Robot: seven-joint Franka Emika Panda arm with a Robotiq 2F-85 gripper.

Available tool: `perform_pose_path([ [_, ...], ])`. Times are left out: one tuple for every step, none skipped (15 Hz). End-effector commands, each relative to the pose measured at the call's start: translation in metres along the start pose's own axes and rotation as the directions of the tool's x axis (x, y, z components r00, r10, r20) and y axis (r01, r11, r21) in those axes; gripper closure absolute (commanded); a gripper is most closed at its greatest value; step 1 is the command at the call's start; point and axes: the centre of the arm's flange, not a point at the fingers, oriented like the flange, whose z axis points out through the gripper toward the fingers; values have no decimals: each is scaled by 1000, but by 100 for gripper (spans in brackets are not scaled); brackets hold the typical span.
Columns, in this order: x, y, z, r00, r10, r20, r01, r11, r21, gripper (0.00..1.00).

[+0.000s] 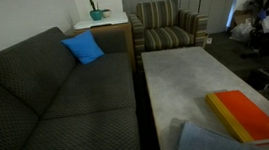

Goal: Open the cover of the book on the table

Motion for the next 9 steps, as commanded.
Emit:
perform_pose_path([
  [26, -1, 29, 1000, -17, 26, 18, 999, -29, 0],
  [32, 1, 39, 999, -18, 42, 20, 999, -44, 0],
  [44, 9, 56, 997, -46, 65, 48, 998, -38, 0],
  [54, 19, 75, 990, -89, 110, 91, 996, -11, 0],
  [61, 27, 92, 981, -143, 133, 143, 990, 7, 0],
  [67, 37, 110, 968, -203, 150, 202, 979, 27, 0],
  [73, 45, 128, 953, -252, 166, 250, 968, 37, 0],
  [77, 54, 141, 937, -299, 182, 294, 954, 58, 0],
  [83, 62, 156, 917, -349, 193, 340, 937, 76, 0],
])
